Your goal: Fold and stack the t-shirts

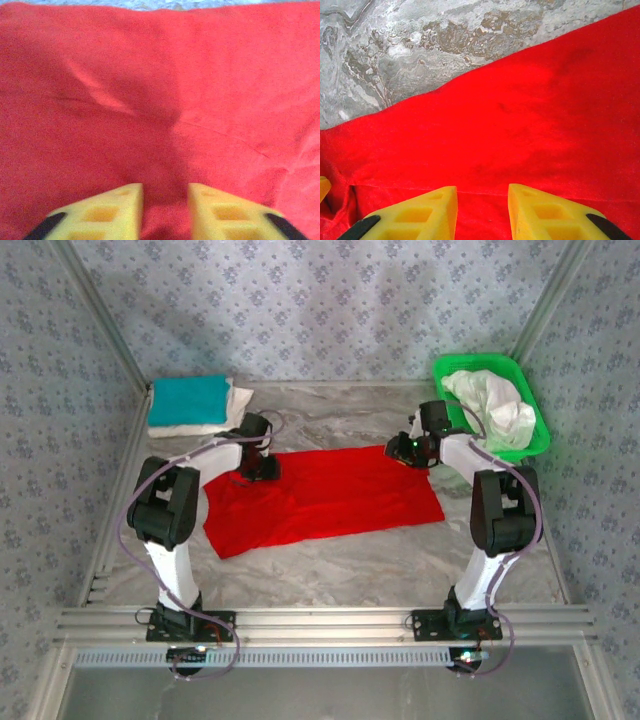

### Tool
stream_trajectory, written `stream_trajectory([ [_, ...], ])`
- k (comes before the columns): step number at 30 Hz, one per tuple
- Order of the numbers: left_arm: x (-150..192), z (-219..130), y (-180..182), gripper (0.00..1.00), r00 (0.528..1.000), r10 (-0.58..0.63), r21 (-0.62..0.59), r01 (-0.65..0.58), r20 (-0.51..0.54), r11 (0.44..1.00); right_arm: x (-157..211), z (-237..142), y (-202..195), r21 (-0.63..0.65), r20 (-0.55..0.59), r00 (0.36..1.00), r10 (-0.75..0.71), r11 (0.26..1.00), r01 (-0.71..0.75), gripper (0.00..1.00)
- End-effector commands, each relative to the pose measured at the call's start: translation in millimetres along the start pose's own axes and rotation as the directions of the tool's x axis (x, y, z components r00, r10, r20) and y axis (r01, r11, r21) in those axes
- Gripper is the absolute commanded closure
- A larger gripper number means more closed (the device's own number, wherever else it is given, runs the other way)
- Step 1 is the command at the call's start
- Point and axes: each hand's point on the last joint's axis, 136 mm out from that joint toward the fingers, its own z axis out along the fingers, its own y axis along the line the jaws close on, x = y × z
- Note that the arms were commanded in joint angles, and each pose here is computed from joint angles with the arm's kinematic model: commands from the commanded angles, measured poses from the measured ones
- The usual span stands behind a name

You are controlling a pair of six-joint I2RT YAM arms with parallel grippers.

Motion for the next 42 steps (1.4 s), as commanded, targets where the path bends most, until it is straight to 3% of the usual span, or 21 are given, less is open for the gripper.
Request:
stream_trajectory([
  [1,-3.0,-18.1,-2.7,0.88,1.0,-0.012,-0.019,0.013,0.026,1.0,2.8,-2.5,-6.0,0.017,-0.002,1.0,0.009,1.0,-0.009,0.65],
  [2,-3.5,-22.3,-1.4,0.92,0.999,-0.013,-0.033,0.014,0.034,0.999,2.0,-2.7,-5.7,0.016,0.0,1.0,0.008,1.0,-0.008,0.65],
  [10,0.7,-45.7,1.6,0.9,0.988,-0.058,-0.102,0.073,0.146,0.992,1.7,-2.6,-6.1,0.016,-0.001,1.0,0.008,1.0,-0.008,0.65],
  [13,8.9,-46.4,2.7,0.94,0.977,-0.093,-0.104,0.114,0.191,0.988,1.5,-1.8,-6.1,0.015,-0.002,1.0,0.007,1.0,-0.007,0.64],
  [15,15.7,-42.4,0.9,1.0,0.975,-0.109,-0.092,0.129,0.191,0.987,0.9,-1.6,-6.8,0.016,0.0,1.0,0.009,1.0,-0.009,0.65],
  [18,30.0,-36.7,-1.3,1.0,0.979,-0.121,-0.098,0.138,0.165,0.986,-0.4,-1.9,-5.7,0.011,-0.002,1.0,0.008,1.0,-0.008,0.65],
  [19,34.8,-33.7,-0.4,0.97,0.98,-0.124,-0.105,0.141,0.155,0.984,-0.2,-2.0,-5.5,0.01,-0.003,1.0,0.007,1.0,-0.007,0.64],
  [20,37.8,-30.8,1.8,0.84,0.98,-0.131,-0.113,0.148,0.149,0.983,-0.2,-1.9,-5.6,0.01,-0.002,1.0,0.007,1.0,-0.007,0.64],
  [22,39.0,-27.9,3.1,0.75,0.983,-0.122,-0.12,0.14,0.14,0.983,-0.3,-0.9,-5.7,0.008,-0.002,1.0,0.007,1.0,-0.007,0.64],
  [24,34.1,-28.5,2.4,0.56,0.985,-0.105,-0.131,0.124,0.139,0.984,-0.4,1.1,-5.4,0.003,-0.006,1.0,0.008,1.0,-0.008,0.64],
  [25,31.1,-29.1,1.6,0.52,0.986,-0.092,-0.137,0.112,0.139,0.984,-0.5,1.5,-5.5,0.002,-0.009,1.0,0.011,1.0,-0.011,0.64],
  [30,10.7,-39.9,1.4,0.5,0.984,-0.054,-0.161,0.081,0.167,0.984,1.5,0.1,-6.9,0.004,-0.01,1.0,0.01,1.0,-0.01,0.64],
  [32,5.2,-39.1,7.5,0.44,0.984,-0.071,-0.161,0.098,0.166,0.982,1.2,-1.6,-9.9,0.008,-0.006,1.0,0.016,1.0,-0.016,0.64],
  [40,4.2,-14.3,23.2,0.44,0.992,-0.082,-0.186,0.099,0.098,0.978,-1.8,-5.2,-13.4,0.009,0.005,1.0,0.022,1.0,-0.022,0.64],
  [42,5.4,-9.2,23.4,0.5,0.992,-0.086,-0.181,0.102,0.097,0.978,-3.5,-6.6,-14.4,0.009,0.011,1.0,0.024,1.0,-0.024,0.64],
])
